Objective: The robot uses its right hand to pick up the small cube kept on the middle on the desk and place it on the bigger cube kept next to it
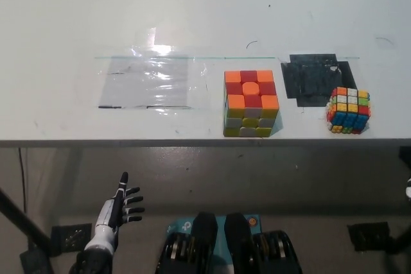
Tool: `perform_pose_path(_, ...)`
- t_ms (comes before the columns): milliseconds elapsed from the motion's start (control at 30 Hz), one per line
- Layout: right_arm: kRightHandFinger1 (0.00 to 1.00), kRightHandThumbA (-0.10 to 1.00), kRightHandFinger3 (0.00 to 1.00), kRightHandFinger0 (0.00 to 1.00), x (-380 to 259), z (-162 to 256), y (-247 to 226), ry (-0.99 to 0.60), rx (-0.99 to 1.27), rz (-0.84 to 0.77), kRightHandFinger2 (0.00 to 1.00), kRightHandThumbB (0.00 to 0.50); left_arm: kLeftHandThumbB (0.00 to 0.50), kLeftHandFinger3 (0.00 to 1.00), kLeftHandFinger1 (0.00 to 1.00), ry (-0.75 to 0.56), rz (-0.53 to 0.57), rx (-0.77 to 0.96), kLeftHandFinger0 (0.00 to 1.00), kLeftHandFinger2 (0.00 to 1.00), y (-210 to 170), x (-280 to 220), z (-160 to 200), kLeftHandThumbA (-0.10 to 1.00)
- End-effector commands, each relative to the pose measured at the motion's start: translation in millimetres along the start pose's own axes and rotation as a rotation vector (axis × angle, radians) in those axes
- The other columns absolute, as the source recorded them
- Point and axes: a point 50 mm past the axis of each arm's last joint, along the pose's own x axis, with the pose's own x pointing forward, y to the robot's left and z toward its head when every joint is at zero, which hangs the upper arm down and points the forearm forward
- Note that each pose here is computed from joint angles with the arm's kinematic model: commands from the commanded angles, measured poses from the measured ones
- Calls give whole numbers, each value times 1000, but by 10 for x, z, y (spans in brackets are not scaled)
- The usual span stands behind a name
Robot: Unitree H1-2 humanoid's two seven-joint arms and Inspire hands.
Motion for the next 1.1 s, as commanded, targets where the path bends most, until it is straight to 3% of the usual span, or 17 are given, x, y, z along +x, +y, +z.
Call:
perform_pose_path(0,422,268,834,416,53,383,-164,-129,-6,-13,534,188,151,820,689,-73,14,17,711,784,62,101,227,1000)
perform_pose_path(267,317,329,744,306,235,873,-338,-307,-47,-55,426,227,143,733,643,-74,16,-1,671,721,65,81,211,1000)
perform_pose_path(333,341,340,743,325,313,929,-349,-330,-73,-54,441,227,147,722,631,-71,18,-1,657,707,69,69,193,1000)
perform_pose_path(400,329,364,752,309,389,979,-345,-346,-99,-53,439,231,141,691,603,-78,16,-4,620,680,73,72,186,1000)
perform_pose_path(433,307,403,769,281,431,1016,-350,-348,-120,-54,437,235,139,770,663,-76,16,8,674,746,75,76,180,1000)
perform_pose_path(533,274,427,807,216,561,1108,-329,-379,-154,-39,467,238,140,787,682,-71,19,27,692,769,76,76,186,1000)
perform_pose_path(567,266,405,812,203,610,1131,-312,-384,-160,-34,477,242,113,762,662,-88,14,24,679,744,78,75,185,1000)
perform_pose_path(700,306,398,864,252,730,1198,-234,-413,-198,20,522,252,151,728,636,-67,18,16,660,714,66,76,179,1000)
perform_pose_path(733,344,516,930,287,771,1222,-192,-407,-215,59,572,293,145,740,638,-74,11,11,657,722,65,81,191,1000)
perform_pose_path(767,345,535,944,291,776,1225,-187,-406,-217,64,578,297,145,741,638,-74,11,10,656,722,64,82,192,1000)
perform_pose_path(800,437,582,1000,358,784,1237,-152,-400,-229,94,642,316,145,737,625,-79,10,13,639,713,57,81,196,1000)
perform_pose_path(867,734,660,1000,605,809,1257,-78,-407,-277,145,841,354,159,726,623,-75,13,13,640,707,50,85,205,1000)
perform_pose_path(900,927,722,1000,718,818,1269,-42,-398,-300,170,1000,414,162,702,617,-76,13,13,634,687,51,87,208,1000)
perform_pose_path(933,1000,729,1000,787,828,1281,-3,-383,-329,198,1000,399,162,694,614,-77,11,11,631,680,53,88,207,1000)
perform_pose_path(1000,1000,754,1000,864,825,1295,21,-374,-339,213,1000,413,170,689,613,-76,11,8,630,677,52,94,219,1000)
perform_pose_path(1033,1000,755,1000,1000,816,1301,91,-365,-349,247,1000,421,175,674,600,-80,10,11,621,665,53,99,225,1000)
perform_pose_path(1067,1000,755,1000,1000,815,1303,98,-364,-351,251,1000,425,174,672,598,-81,10,11,619,664,53,99,225,1000)
